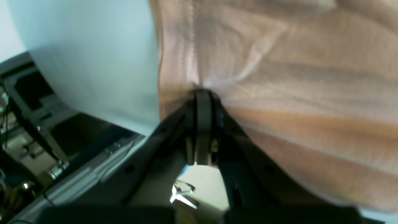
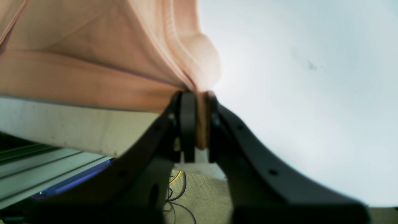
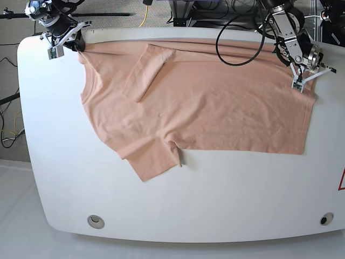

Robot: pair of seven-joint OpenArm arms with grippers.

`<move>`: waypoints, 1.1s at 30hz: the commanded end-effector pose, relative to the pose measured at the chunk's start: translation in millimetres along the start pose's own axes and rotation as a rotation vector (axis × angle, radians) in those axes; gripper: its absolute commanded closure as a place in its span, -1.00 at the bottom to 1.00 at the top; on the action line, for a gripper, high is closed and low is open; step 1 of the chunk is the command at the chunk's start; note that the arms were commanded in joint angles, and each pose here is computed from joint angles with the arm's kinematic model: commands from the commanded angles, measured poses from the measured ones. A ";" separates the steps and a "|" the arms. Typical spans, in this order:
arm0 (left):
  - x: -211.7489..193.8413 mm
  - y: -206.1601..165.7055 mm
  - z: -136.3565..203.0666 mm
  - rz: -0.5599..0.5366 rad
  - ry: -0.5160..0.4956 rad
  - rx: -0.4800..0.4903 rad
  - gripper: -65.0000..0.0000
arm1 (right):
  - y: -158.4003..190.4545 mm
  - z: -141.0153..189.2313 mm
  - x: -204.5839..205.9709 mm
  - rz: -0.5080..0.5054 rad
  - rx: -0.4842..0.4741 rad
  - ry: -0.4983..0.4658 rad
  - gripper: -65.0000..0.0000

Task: Fold the T-shirt properly
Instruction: 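Pull the held shirt edge with the left gripper away from the right gripper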

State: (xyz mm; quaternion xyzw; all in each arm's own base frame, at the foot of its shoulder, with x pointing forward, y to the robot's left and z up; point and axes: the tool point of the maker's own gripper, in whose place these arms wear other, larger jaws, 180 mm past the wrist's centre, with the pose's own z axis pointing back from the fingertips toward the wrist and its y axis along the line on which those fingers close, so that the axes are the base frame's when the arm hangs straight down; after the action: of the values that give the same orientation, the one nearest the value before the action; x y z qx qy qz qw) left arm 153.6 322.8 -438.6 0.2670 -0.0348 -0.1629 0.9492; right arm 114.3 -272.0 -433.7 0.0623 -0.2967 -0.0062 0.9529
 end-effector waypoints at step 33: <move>70.6 -83.1 19.5 -0.116 -0.152 -0.206 1.00 | -47.5 19.4 -33.3 -0.025 -0.183 0.162 0.90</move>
State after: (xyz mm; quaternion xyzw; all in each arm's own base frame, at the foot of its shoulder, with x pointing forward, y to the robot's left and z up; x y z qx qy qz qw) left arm 197.4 268.5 -439.6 0.2604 -0.0498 -0.2180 0.9392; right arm 106.1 -304.0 -430.5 0.0169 -0.2873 -0.0383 0.9569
